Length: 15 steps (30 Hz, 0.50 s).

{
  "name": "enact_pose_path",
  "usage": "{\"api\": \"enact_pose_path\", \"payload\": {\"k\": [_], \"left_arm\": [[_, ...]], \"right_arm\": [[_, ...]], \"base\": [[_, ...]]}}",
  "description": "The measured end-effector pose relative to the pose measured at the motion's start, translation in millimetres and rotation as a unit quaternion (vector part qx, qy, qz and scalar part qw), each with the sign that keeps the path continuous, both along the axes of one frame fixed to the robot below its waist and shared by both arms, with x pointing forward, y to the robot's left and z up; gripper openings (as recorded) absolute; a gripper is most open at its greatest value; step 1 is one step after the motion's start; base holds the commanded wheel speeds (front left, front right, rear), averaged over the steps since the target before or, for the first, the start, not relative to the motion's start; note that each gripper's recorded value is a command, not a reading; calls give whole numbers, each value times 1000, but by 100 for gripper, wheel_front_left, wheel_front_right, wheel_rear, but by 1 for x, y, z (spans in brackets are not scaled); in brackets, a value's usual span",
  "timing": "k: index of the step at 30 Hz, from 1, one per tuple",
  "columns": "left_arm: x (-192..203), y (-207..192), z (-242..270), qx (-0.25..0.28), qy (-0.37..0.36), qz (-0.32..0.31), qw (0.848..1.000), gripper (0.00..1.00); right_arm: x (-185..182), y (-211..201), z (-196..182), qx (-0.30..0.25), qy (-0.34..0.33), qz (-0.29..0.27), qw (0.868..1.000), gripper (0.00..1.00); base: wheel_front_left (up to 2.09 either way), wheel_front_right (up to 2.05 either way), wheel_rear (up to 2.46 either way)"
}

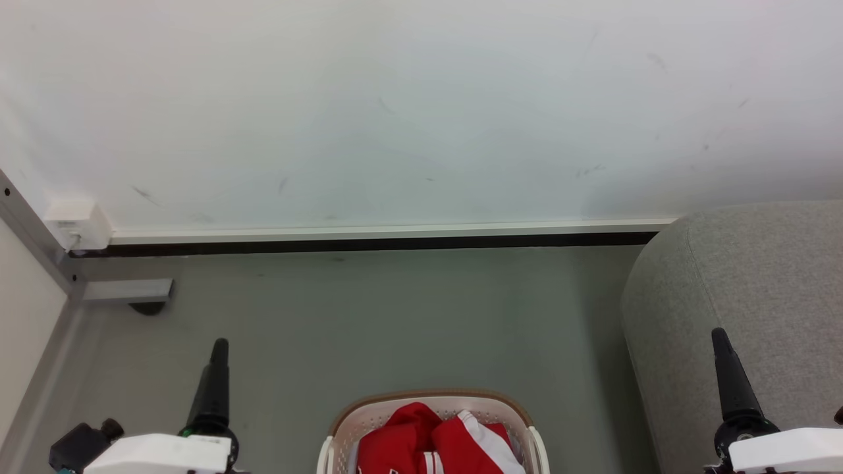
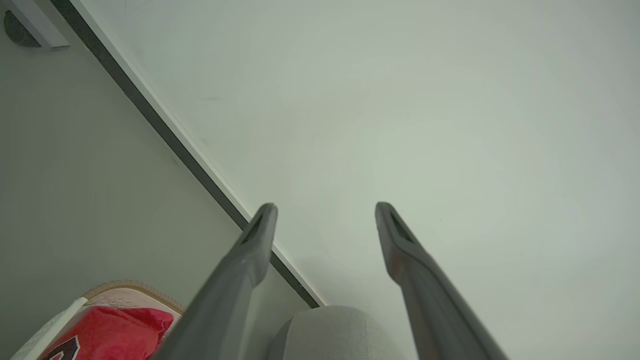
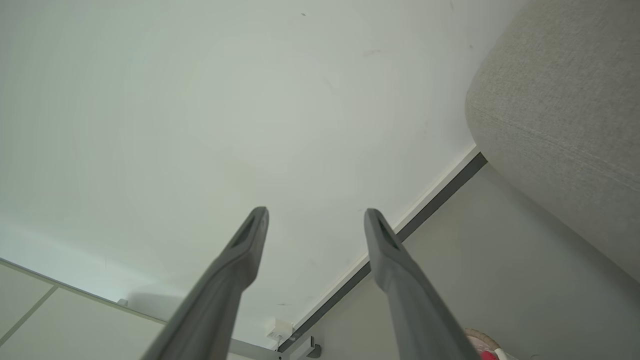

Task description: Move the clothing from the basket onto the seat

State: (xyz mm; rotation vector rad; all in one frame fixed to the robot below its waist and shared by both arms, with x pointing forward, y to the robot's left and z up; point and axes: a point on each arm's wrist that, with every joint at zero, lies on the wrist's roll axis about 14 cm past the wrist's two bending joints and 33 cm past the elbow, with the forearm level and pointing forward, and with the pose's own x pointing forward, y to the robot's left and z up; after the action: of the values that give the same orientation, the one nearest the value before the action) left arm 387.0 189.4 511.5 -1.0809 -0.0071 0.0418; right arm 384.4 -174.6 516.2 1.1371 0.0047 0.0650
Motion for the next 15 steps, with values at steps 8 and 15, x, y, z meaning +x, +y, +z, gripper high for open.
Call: {"api": "enact_pose_path", "payload": {"k": [8,15], "left_arm": [[0,-2,3,75,3,5,997,100],[-1,-5,2,146,7,7,989,100]], "right_arm": [[0,9,6,-74,-15,14,997,100],[0,12,4,-139,-21,19,990,100]], "base": [[0,0,0],[0,0,0]]}}
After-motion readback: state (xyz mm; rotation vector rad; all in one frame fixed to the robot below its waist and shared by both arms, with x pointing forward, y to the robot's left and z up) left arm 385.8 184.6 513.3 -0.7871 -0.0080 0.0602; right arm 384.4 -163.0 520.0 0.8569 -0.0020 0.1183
